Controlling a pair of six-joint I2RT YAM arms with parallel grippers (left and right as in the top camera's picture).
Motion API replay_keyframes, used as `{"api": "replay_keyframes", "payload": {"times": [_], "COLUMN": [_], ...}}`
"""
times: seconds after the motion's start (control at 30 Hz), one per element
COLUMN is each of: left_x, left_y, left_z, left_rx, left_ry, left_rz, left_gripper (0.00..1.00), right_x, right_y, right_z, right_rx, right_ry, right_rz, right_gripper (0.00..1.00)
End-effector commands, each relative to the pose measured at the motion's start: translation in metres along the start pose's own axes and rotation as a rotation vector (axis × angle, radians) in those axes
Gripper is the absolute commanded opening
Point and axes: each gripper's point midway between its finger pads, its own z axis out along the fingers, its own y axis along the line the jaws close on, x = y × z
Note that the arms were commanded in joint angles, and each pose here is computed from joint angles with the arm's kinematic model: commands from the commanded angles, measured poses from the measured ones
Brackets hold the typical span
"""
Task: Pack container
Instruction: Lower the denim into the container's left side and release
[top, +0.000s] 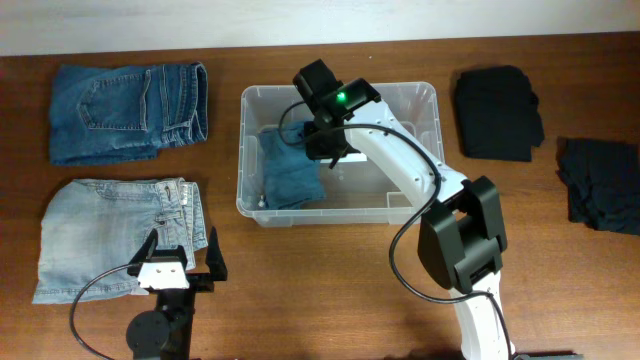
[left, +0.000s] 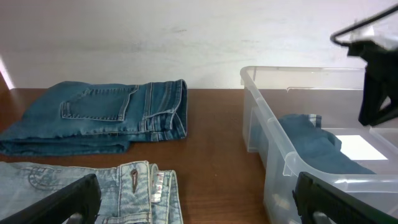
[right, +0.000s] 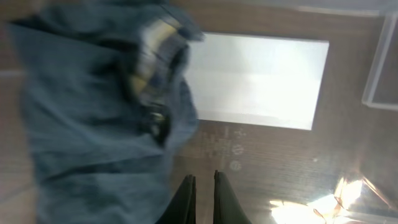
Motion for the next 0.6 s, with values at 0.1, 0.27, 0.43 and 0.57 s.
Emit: {"api": "replay_keyframes", "payload": {"times": [0.1, 0.27, 0.43, 0.57], "left_x": [0.001, 0.001, 0.001, 0.001], "left_y": [0.000, 0.000, 0.000, 0.000], "left_z": [0.000, 0.000, 0.000, 0.000], "left_rx": [0.004, 0.005, 0.005, 0.005], "left_ry": [0.001, 0.001, 0.001, 0.001], "left_rz": [0.012, 0.012, 0.012, 0.012], "left_gripper": [0.99, 0.99, 0.99, 0.99], "right_x": [0.022, 0.042, 0.066, 0.080], "right_y": [0.025, 0.036, 0.064, 0.067], "right_z": [-0.015, 0.008, 0.034, 0.046], "right_rx": [-0.096, -0.096, -0.185, -0.180], "right_ry": [0.070, 0.110, 0.130, 0.148], "right_rz": [-0.047, -0.093, -0.134, -0.132], "right_gripper": [0.04, 0.04, 0.04, 0.04]}}
